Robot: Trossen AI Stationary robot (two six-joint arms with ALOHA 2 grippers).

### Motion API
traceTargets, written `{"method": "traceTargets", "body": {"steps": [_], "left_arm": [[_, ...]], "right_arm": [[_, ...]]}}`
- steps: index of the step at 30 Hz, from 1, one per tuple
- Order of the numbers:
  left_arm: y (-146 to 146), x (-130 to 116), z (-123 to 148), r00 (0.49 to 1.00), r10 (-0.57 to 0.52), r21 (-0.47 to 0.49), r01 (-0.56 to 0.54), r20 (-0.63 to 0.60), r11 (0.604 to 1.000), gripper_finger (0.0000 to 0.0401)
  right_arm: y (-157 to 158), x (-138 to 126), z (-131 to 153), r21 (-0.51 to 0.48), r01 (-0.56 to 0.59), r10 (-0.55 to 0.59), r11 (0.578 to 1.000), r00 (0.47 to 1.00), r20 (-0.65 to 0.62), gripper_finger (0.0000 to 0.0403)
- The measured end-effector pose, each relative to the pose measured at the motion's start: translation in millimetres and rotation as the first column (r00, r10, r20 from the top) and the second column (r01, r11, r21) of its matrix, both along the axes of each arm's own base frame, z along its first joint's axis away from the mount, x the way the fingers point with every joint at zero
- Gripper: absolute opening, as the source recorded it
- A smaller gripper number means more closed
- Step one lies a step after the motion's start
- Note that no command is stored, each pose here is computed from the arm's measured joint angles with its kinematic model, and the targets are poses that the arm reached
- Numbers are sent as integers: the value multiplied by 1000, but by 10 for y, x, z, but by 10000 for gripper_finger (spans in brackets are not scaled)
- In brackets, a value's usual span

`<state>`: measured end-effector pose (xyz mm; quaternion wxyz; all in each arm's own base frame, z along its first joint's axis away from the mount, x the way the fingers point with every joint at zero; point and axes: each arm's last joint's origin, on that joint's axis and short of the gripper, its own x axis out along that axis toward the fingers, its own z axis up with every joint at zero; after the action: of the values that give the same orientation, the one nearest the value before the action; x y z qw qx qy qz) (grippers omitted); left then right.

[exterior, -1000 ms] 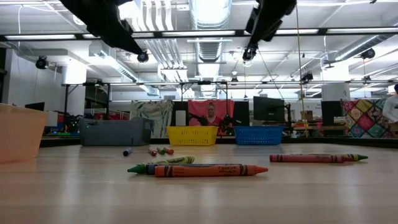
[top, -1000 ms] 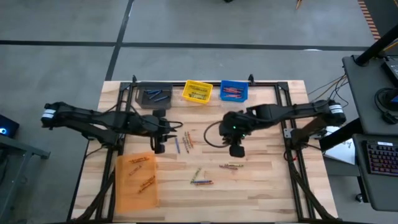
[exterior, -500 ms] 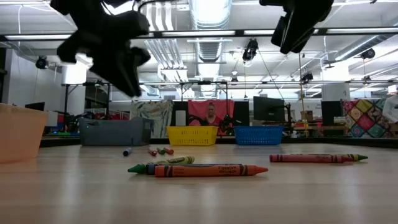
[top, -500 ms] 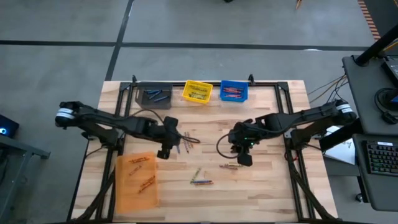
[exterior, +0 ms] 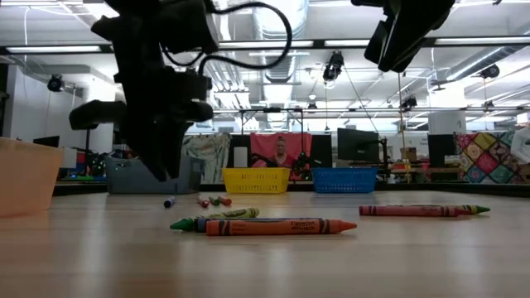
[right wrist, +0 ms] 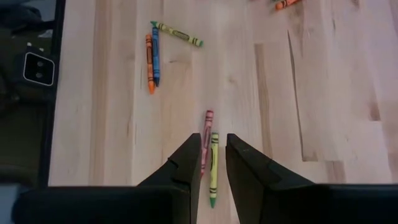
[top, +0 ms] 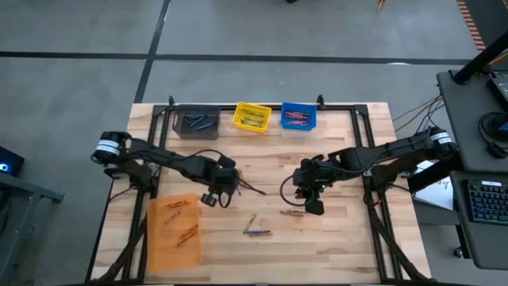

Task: Sort crayons
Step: Put the blue crayon into the black bin

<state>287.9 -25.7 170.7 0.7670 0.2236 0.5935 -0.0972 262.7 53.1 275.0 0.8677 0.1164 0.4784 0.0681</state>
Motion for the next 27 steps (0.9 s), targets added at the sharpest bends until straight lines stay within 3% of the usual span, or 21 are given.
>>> {"method": "traceTargets", "body": {"steps": [27], "left_arm": [[23, 113, -277, 992, -95, 5, 96, -83, 995, 75]], "right_arm": [[78, -14, -1, -5, 12, -12, 1000, 1000, -1, 63]]}}
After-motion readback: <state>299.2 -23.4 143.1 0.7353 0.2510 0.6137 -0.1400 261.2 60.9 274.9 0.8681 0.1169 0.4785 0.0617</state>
